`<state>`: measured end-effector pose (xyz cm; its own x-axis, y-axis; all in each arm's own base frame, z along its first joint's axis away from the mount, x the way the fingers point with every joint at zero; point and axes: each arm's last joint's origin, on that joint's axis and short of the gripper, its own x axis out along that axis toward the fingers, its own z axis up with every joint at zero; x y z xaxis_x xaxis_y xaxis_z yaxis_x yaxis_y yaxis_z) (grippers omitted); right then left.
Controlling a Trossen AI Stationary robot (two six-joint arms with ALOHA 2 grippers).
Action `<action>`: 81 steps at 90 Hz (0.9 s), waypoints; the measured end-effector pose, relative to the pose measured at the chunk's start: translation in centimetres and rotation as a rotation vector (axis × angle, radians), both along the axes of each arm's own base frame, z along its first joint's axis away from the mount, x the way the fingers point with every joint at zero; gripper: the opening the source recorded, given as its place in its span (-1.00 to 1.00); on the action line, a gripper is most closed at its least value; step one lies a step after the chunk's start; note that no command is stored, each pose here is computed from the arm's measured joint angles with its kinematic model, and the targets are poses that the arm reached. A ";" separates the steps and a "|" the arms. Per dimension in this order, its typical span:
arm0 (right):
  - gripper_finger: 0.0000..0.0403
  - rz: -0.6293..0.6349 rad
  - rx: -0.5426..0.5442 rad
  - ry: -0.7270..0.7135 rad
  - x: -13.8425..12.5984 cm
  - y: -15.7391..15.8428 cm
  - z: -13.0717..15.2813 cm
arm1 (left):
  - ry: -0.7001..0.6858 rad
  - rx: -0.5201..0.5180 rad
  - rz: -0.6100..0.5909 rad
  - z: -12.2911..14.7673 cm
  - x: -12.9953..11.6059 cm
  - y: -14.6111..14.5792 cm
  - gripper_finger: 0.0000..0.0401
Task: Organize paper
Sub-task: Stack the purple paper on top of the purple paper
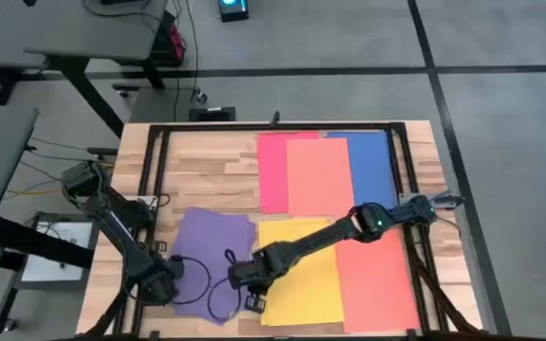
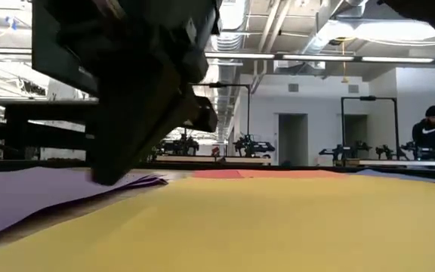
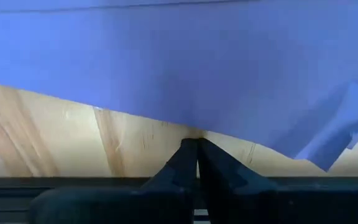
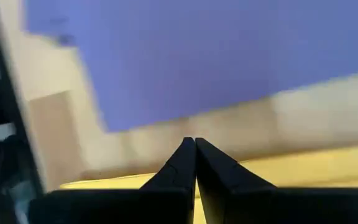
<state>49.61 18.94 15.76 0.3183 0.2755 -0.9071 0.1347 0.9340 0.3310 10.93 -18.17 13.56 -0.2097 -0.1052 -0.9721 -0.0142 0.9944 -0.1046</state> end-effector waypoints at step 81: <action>-1.00 -0.050 0.090 -0.234 2.3 0.3 -1.4 | -0.083 -0.118 -0.051 -0.1 1.3 -0.6 -1.00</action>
<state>51.89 19.24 14.34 0.5318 0.3306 -0.7797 0.0901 0.8933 0.4403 12.26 -18.77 13.47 -0.1372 -0.2113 -0.9677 0.0500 0.9743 -0.2198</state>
